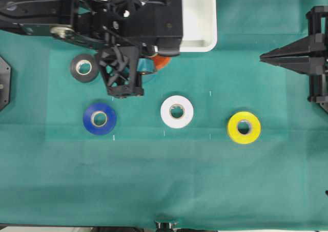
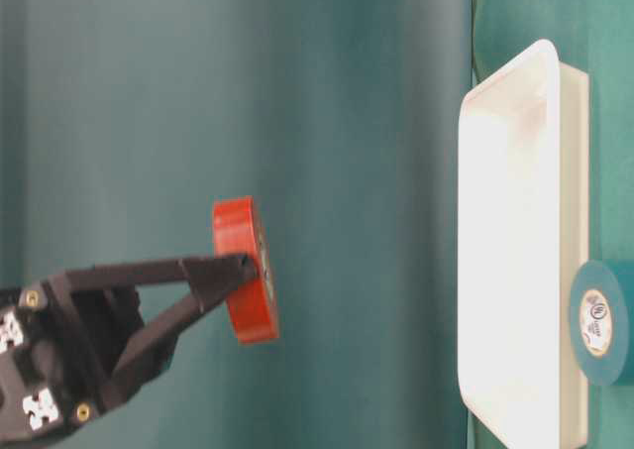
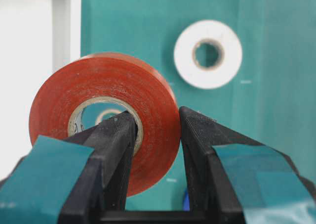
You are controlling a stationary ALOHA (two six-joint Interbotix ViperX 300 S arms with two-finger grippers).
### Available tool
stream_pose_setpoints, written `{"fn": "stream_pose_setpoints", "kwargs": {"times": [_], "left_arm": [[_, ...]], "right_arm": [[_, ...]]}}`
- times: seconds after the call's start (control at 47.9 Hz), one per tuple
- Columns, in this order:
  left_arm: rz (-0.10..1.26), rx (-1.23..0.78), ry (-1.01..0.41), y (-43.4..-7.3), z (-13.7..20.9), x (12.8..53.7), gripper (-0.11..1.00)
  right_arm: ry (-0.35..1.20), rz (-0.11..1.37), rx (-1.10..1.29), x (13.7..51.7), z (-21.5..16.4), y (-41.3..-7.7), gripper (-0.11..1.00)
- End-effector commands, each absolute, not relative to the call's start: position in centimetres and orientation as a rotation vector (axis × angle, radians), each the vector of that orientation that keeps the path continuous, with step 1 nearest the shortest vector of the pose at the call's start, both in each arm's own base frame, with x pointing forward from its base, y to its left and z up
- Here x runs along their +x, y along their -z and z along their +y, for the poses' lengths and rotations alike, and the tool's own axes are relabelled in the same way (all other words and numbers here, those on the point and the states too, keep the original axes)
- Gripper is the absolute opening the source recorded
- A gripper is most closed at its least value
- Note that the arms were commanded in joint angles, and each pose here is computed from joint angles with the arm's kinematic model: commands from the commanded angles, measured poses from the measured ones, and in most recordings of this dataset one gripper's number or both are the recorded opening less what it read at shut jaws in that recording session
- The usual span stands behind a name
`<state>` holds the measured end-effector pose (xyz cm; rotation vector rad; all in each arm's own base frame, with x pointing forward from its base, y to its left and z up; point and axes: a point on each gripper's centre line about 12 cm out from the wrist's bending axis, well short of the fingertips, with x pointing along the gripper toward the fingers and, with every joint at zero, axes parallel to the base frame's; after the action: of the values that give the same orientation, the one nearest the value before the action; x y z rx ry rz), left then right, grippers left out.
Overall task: Pick up the tape from a random location and place it into the white case.
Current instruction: 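Carry the held roll with the left gripper over the white tray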
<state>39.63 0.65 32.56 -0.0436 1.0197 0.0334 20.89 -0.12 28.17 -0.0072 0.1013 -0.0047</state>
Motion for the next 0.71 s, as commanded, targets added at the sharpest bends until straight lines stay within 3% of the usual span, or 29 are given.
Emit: {"fn": "stream_pose_setpoints", "kwargs": {"times": [0.0, 0.376, 0.689], "left_arm": [[0.972, -0.047, -0.034, -34.3, 0.7, 38.7, 0.25], [0.974, -0.046, -0.037, -34.2, 0.8, 38.6, 0.25], [0.973, -0.062, -0.086, -34.1, 3.0, 38.6, 0.25]], "right_arm": [[0.005, 0.075, -0.007, 21.2, -0.1, -29.3, 0.00], [0.006, 0.078, -0.007, 21.2, -0.2, -29.2, 0.00], [0.005, 0.081, -0.007, 21.2, -0.1, -29.2, 0.00]]}}
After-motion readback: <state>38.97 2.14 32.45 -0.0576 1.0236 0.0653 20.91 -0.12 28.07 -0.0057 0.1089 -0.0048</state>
